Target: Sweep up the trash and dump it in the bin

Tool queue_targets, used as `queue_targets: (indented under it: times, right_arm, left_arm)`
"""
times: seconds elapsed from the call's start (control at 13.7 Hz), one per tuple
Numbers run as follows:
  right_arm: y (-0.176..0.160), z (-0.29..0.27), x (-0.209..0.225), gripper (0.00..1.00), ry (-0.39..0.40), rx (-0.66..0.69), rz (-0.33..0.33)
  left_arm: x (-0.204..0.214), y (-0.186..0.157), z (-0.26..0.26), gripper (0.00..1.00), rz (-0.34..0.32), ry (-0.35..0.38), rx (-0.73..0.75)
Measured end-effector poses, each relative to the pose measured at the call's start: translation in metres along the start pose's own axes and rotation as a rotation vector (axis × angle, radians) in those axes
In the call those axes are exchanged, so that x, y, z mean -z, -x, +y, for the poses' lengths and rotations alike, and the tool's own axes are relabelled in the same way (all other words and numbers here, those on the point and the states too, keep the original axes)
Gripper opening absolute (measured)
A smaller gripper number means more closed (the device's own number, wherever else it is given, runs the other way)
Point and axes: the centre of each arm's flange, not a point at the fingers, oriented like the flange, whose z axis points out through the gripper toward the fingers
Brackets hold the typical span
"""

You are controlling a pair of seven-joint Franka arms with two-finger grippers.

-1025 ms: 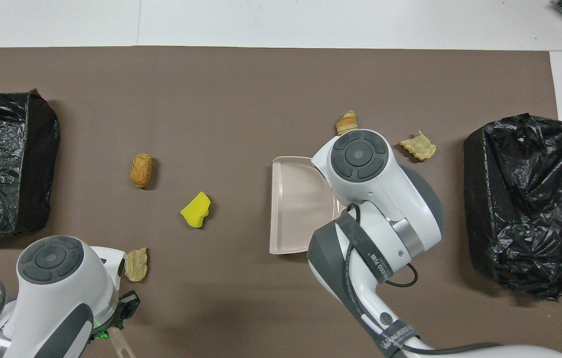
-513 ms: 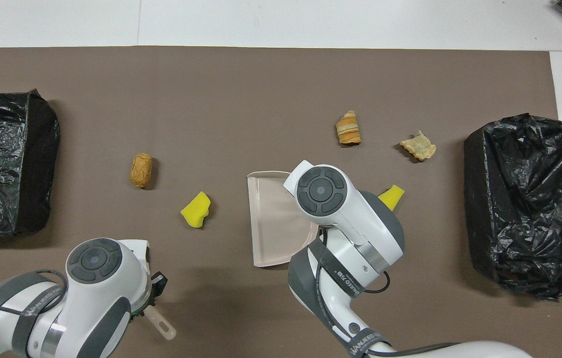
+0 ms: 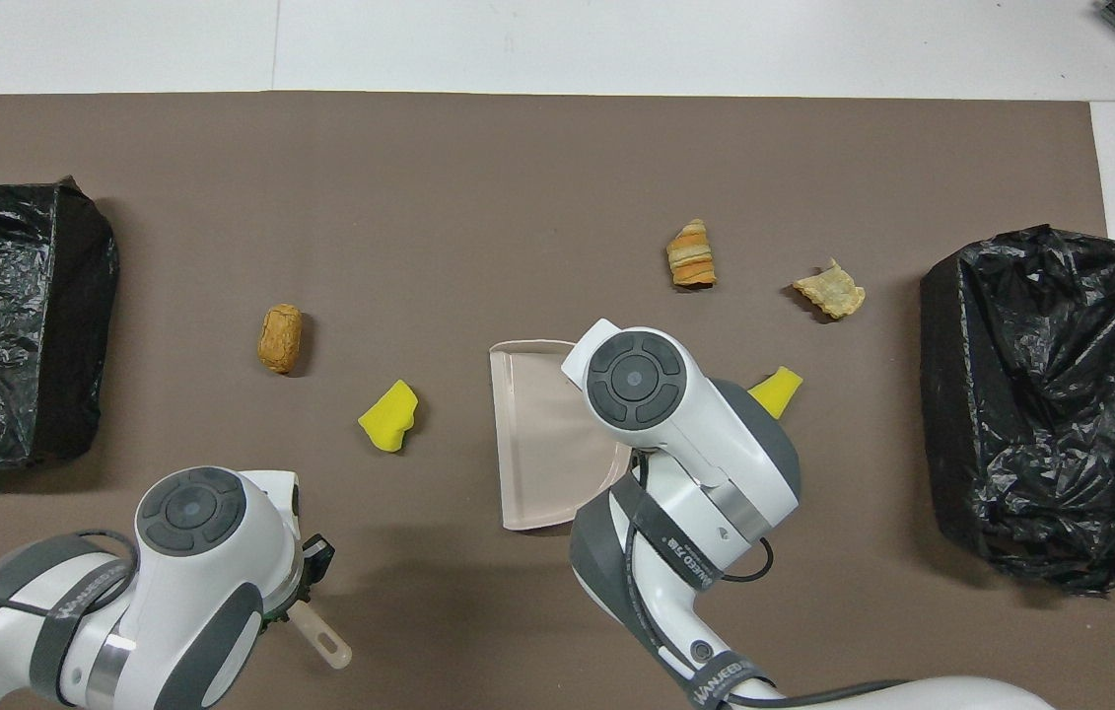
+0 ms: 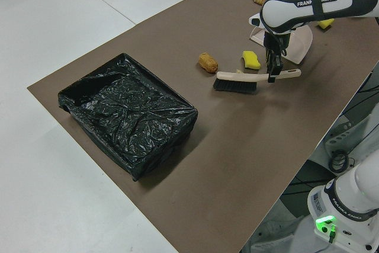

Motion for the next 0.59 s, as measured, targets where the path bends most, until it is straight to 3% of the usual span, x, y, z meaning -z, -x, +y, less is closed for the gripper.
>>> queue_targets:
  times: [0.37,0.59]
  right_arm:
    - [0.0,0.0,0.0,0.33,0.0,-0.038,0.0]
    - [0.0,0.0,0.0,0.33,-0.002,-0.075,-0.002]
  left_arm:
    - [0.029,0.005,0.003,0.26,0.037,-0.002,-0.218]
    - [0.058,-0.033,-0.019,0.26,0.103,0.014,-0.384]
